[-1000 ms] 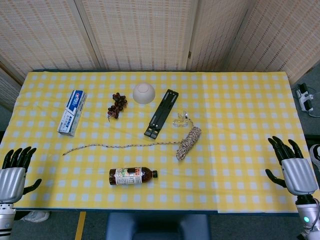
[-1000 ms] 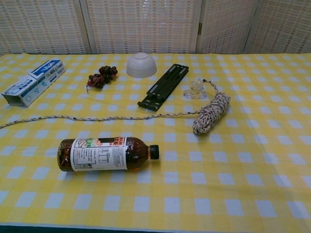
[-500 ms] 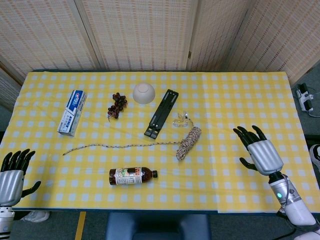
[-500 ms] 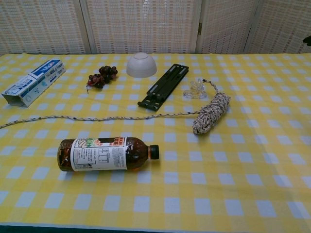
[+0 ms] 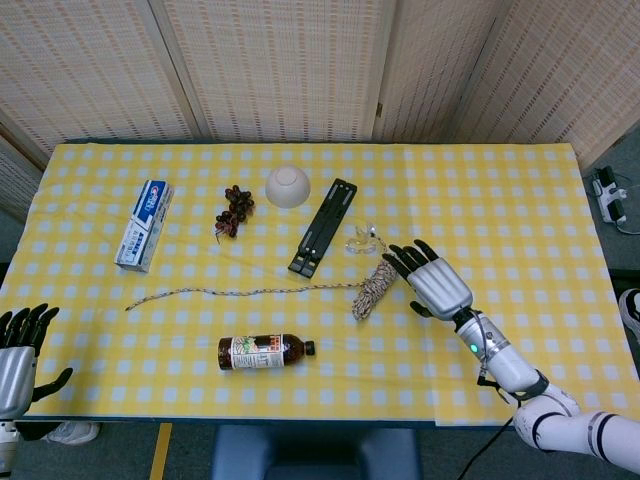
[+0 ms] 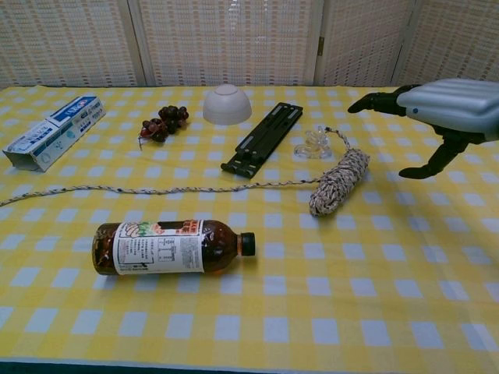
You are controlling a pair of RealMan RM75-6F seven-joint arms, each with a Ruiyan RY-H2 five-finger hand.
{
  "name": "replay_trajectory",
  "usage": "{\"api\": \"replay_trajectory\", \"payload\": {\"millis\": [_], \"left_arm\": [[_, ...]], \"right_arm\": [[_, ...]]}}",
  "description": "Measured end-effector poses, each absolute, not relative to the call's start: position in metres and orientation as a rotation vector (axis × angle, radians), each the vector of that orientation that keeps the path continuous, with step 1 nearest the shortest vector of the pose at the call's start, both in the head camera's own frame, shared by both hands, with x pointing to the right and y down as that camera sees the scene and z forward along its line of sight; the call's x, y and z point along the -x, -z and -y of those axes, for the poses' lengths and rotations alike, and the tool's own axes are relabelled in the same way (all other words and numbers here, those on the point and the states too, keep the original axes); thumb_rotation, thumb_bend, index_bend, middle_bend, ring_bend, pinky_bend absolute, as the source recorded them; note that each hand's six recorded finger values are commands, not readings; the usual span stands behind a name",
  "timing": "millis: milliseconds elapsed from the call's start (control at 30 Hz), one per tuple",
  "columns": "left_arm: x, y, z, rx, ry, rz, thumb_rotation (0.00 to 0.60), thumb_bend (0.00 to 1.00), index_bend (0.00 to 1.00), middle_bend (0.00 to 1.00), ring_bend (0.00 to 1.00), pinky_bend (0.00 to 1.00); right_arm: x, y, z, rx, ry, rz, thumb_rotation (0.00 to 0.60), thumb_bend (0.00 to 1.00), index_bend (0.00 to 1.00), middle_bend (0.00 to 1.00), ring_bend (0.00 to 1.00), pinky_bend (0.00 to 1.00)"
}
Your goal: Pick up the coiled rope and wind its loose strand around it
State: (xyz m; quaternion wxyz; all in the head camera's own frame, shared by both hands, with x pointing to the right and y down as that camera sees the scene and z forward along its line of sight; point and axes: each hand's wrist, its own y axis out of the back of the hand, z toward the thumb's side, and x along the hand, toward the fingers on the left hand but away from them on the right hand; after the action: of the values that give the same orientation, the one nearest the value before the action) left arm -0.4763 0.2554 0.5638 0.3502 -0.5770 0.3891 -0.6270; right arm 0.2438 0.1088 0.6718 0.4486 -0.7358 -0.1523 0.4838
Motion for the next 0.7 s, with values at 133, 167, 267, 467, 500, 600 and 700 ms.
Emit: {"api": "replay_trajectory", "payload": {"millis": [133, 167, 267, 467, 500, 600, 700], "left_arm": [[0.475, -0.564, -0.256, 1.5, 1.624, -1.007, 0.6, 0.23, 0.17, 0.12, 0.1, 0.0], [0.475, -0.564, -0.256, 1.5, 1.624, -1.008, 0.6, 0.23, 0.17, 0.12, 0.1, 0.0], [0.476, -0.565, -0.256, 1.5, 1.629, -1.006, 0.6, 0.23, 0.17, 0.12, 0.1, 0.0], [0.478, -0.568, -0.257, 1.5, 1.65, -1.001, 0.6, 0.23, 0.17, 0.12, 0.1, 0.0], [0.479, -0.568, -0.257, 1.5, 1.652, -1.002, 0.6, 0.23, 0.17, 0.12, 0.1, 0.0], [0.479, -0.568, -0.256, 1.5, 1.653, -1.002, 0.6, 0.23, 0.17, 0.12, 0.1, 0.0], [0.479, -0.568, -0.256, 1.501, 1.654, -1.003, 0.6, 0.23, 0.17, 0.12, 0.11, 0.0]], "right_arm": [[-0.235, -0.691, -0.106, 1.798, -1.209, 0.321, 0.6, 0.31, 0.01, 0.08, 0.13, 0.06], [-0.232, -0.696, -0.105, 1.793, -1.214, 0.305, 0.6, 0.31, 0.02, 0.08, 0.14, 0.06], [-0.226, -0.71, -0.104, 1.782, -1.223, 0.271, 0.6, 0.31, 0.05, 0.1, 0.15, 0.06], [-0.215, -0.728, -0.102, 1.778, -1.219, 0.247, 0.6, 0.31, 0.09, 0.13, 0.18, 0.06], [-0.213, -0.73, -0.101, 1.78, -1.217, 0.247, 0.6, 0.31, 0.09, 0.14, 0.19, 0.06], [-0.207, -0.735, -0.099, 1.789, -1.206, 0.248, 0.6, 0.31, 0.13, 0.16, 0.21, 0.07], [-0.203, -0.739, -0.098, 1.79, -1.2, 0.239, 0.6, 0.31, 0.18, 0.2, 0.24, 0.07]]}}
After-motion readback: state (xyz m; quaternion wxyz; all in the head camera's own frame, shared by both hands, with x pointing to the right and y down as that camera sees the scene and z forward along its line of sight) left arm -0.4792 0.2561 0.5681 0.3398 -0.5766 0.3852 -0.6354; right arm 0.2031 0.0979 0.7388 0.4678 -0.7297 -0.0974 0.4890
